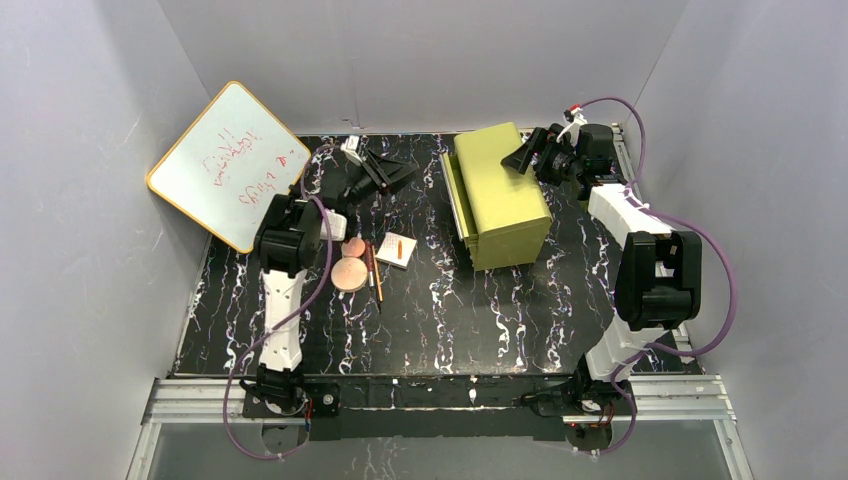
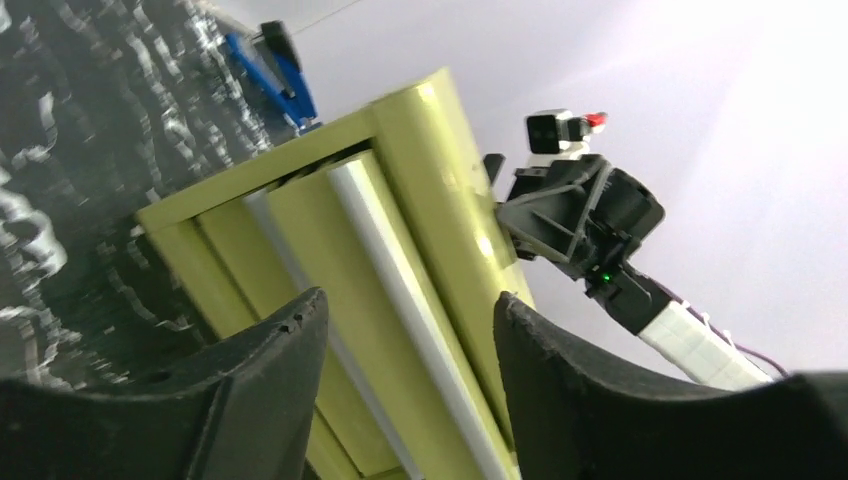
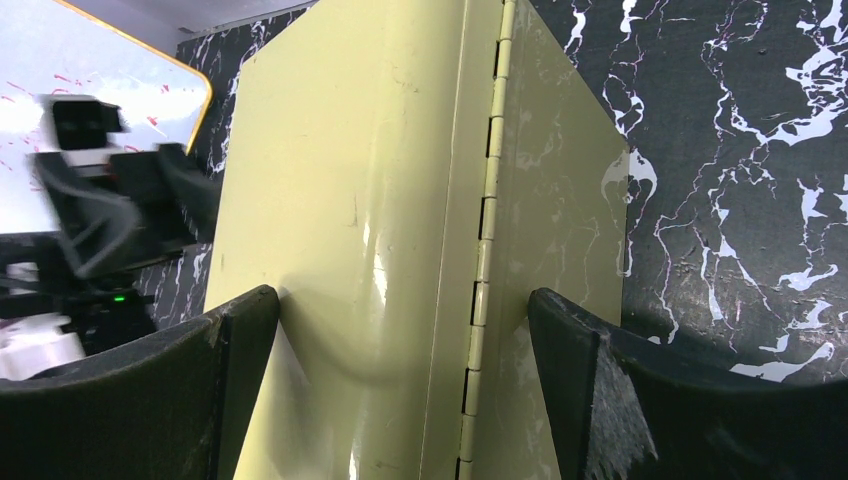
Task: Organize the makeup
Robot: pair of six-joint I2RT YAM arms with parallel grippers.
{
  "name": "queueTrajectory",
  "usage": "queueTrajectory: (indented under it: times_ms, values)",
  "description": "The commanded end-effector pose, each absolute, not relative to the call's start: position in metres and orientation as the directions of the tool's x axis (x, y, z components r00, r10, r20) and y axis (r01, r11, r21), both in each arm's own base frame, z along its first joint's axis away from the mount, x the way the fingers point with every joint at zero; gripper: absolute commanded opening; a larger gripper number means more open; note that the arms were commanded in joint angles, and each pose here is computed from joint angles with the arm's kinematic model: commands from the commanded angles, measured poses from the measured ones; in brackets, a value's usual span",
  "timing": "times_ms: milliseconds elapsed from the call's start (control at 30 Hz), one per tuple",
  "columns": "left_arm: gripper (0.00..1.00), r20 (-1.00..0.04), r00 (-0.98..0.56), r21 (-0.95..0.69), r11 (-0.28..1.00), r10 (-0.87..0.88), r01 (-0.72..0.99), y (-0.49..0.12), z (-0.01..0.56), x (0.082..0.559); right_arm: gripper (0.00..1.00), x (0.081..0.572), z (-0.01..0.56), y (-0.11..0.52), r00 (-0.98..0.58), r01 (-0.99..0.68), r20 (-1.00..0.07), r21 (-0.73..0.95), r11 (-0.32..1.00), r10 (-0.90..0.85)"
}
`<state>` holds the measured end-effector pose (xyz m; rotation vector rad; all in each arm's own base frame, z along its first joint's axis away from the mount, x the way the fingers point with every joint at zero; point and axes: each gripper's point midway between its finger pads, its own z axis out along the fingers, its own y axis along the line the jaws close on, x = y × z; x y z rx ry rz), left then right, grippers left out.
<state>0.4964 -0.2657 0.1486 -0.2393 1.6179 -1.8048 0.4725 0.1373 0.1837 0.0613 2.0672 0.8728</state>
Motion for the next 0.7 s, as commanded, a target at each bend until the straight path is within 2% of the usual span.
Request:
queueTrajectory:
  times_ms: [0,67,100,200,367,433,500,667]
  values:
    - [0.64,-0.658,-0.553,-0.712,0.183,-0.511,0.678,-0.272,0.234,0.474,1.0,0.442,0.124,0.133,-0.757,-0.167,-0.588,0.596,0.785,0.285]
    - [0.9,-0.742,-0.498,-0.648,0.29,-0.45,0.704,-0.276,0.236,0.471,1.0,0.442,0.125,0.133,-0.755,-0.171,-0.591,0.597,0.784,0.285]
    - [0.97,-0.78,-0.472,-0.613,0.345,-0.411,0.711,-0.278,0.234,0.471,1.0,0.442,0.125,0.133,-0.754,-0.173,-0.592,0.597,0.783,0.285]
    - [0.98,-0.869,-0.422,-0.495,0.487,-0.259,0.72,-0.288,0.228,0.471,1.0,0.441,0.127,0.133,-0.749,-0.18,-0.599,0.597,0.782,0.285]
    - [0.99,-0.934,-0.357,-0.3,0.502,0.019,0.811,-0.326,0.22,0.451,1.0,0.439,0.126,0.134,-0.746,-0.185,-0.599,0.605,0.774,0.291]
    - [0.98,-0.954,-0.25,-0.129,0.526,0.165,0.841,-0.332,0.207,0.444,1.0,0.436,0.126,0.135,-0.75,-0.186,-0.596,0.608,0.772,0.289]
    - [0.98,-0.936,-0.228,-0.033,0.579,0.268,0.815,-0.326,0.194,0.448,1.0,0.435,0.126,0.134,-0.748,-0.188,-0.599,0.605,0.773,0.287]
    - [0.98,-0.834,-0.403,-0.024,0.704,0.377,0.709,-0.305,0.156,0.469,1.0,0.43,0.123,0.133,-0.752,-0.188,-0.597,0.602,0.776,0.281]
